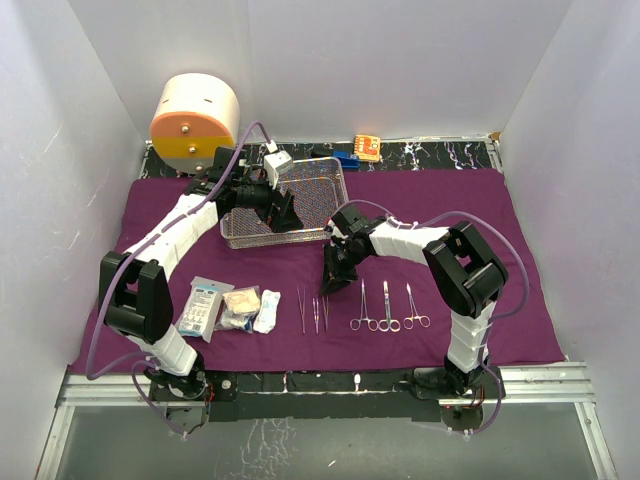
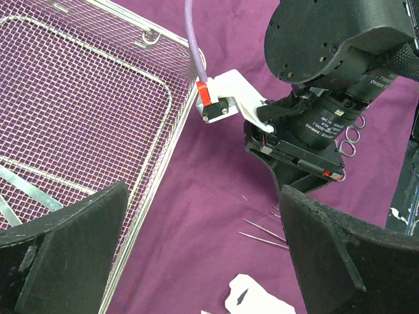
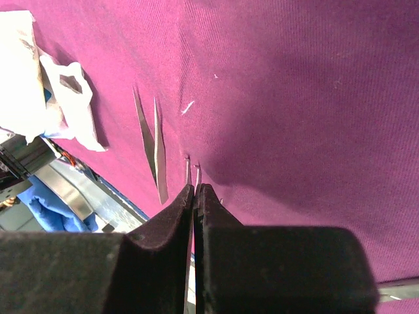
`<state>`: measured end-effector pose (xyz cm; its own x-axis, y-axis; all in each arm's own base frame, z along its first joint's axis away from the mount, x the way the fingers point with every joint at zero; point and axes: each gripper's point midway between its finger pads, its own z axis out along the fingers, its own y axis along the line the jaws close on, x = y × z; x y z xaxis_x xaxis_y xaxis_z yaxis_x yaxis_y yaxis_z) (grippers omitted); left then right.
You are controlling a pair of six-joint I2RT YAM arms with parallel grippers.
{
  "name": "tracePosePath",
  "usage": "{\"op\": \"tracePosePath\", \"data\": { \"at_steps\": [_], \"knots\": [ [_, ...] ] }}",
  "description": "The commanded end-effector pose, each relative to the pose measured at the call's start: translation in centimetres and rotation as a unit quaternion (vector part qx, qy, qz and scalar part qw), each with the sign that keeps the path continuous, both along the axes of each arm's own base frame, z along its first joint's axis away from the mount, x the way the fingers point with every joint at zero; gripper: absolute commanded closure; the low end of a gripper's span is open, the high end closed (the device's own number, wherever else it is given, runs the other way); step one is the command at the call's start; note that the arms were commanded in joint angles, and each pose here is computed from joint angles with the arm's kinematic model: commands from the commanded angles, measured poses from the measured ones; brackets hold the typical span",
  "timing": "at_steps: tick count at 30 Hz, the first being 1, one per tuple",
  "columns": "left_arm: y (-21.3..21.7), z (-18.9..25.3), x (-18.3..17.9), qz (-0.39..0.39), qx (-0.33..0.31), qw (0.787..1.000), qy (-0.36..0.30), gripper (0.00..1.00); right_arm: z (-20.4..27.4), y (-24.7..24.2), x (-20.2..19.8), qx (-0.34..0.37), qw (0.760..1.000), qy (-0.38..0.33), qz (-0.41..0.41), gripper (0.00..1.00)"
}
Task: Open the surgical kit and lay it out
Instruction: Place the medical item in the surgical kit.
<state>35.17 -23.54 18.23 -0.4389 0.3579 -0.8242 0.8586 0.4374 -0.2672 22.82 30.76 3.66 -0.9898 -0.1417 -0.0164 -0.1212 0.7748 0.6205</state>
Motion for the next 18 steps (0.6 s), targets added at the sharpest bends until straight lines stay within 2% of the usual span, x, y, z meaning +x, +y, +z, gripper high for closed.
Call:
{"op": "tracePosePath", "data": {
  "at_steps": [1, 18],
  "knots": [
    [-0.14, 1.10, -0.07, -0.009, -0.013, 1.000, -0.009, 0.02, 0.89, 0.54, 0.84, 0.008, 1.000, -0.008, -0.017, 1.00],
    [-0.07, 1.09, -0.04, -0.007, -0.013, 1.000, -0.011, 0.02, 0.39, 0.06, 0.31, -0.020, 0.999, -0.032, -0.009, 1.00]
  ]
}}
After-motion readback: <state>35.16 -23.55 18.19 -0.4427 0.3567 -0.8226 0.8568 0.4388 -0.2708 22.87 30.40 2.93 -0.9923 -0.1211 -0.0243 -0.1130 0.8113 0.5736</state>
